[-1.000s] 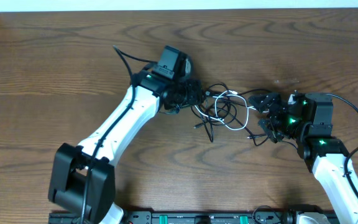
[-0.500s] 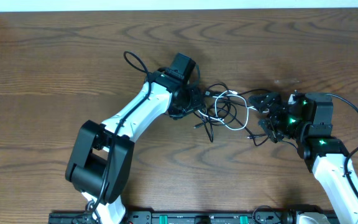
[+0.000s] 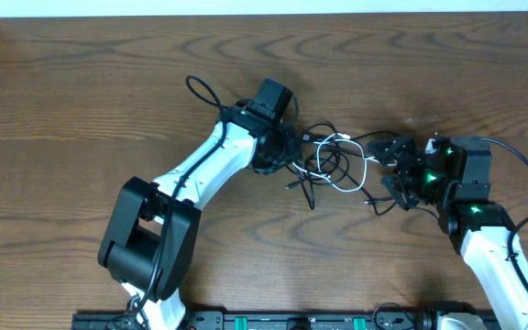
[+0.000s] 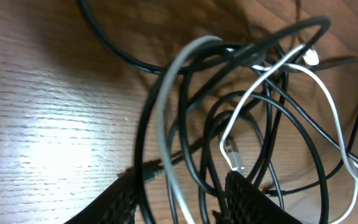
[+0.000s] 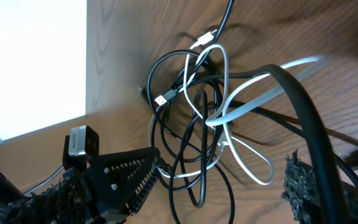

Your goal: Untangle cables

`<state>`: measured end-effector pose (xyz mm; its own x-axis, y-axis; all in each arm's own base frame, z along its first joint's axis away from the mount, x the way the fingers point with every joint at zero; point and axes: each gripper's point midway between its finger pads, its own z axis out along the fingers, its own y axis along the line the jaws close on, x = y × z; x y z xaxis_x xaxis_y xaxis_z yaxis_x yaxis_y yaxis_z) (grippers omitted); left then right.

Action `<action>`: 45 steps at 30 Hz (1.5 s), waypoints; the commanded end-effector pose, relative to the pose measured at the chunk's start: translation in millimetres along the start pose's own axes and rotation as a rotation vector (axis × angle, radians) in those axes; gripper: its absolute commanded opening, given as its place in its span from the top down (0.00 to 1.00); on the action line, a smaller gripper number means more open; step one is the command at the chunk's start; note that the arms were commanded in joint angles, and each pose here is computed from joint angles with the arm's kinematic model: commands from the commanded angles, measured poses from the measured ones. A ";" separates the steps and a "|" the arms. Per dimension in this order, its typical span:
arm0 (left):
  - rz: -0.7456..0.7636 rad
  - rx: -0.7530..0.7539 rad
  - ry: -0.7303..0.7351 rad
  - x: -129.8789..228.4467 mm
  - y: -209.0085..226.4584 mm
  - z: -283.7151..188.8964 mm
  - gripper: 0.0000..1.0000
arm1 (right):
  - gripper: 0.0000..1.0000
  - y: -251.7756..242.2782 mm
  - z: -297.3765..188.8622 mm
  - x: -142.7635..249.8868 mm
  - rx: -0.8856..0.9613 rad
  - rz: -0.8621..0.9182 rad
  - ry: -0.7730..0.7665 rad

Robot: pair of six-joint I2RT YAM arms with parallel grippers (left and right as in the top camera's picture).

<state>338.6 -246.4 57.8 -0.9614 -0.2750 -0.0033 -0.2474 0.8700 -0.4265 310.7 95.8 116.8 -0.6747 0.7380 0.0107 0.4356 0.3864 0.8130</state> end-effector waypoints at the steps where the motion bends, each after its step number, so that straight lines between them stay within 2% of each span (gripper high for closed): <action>1: 0.027 -0.011 -0.046 -3.9 -9.9 -1.2 0.55 | 0.01 -4.8 0.4 -2.2 0.011 0.015 -0.007; 3: 0.035 -0.022 -0.055 -3.0 -10.3 -0.3 0.55 | 0.01 -4.8 0.3 -2.3 0.011 0.015 -0.007; 6: 0.046 -0.017 -0.058 -1.6 -13.5 0.6 0.62 | 0.01 -4.9 0.3 -2.3 0.011 0.015 -0.008; 11: 0.049 -0.006 -0.068 -4.2 -16.3 0.4 0.92 | 0.01 -4.8 0.3 -2.3 0.011 0.015 -0.007; 15: 0.050 0.048 -0.090 -13.9 -25.1 -3.7 0.92 | 0.01 -4.9 0.3 -2.3 0.011 0.014 -0.008; 19: 0.062 0.225 -0.113 -30.5 -52.6 -30.5 0.92 | 0.01 -4.9 0.3 -2.4 0.011 0.014 -0.008; 22: 0.088 0.374 -0.156 -46.4 -74.0 -64.2 0.92 | 0.01 -5.2 0.3 -2.9 0.013 0.005 -0.011; 23: 0.120 0.485 -0.193 -56.9 -88.3 -93.4 0.92 | 0.01 -5.3 0.3 -2.9 0.013 0.003 -0.011; 27: 0.133 0.645 -0.277 -74.5 -101.5 -153.6 0.92 | 0.01 -5.5 0.3 -3.4 0.015 0.003 -0.014; 31: 0.081 0.703 -0.365 -88.9 -93.4 -201.3 0.92 | 0.01 -5.8 0.3 -4.0 0.016 -0.005 -0.017; 36: 0.094 0.753 -0.419 -87.0 -89.3 -240.9 0.92 | 0.01 -5.8 0.3 -3.9 0.016 -0.005 -0.016; 39: 0.119 0.776 -0.405 -79.8 -92.8 -247.8 0.92 | 0.01 -1.3 0.3 -2.0 -0.005 -0.013 -0.003; 45: 0.155 0.803 -0.347 -68.4 -96.5 -246.7 0.92 | 0.01 36.8 -3.2 5.2 -0.174 -0.163 0.053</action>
<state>407.6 -203.3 302.7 -0.8397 -0.4425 -0.3148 0.1068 0.4339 -0.8946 324.6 102.9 140.1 -0.7062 0.7045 -0.0708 0.2997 0.3880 0.8716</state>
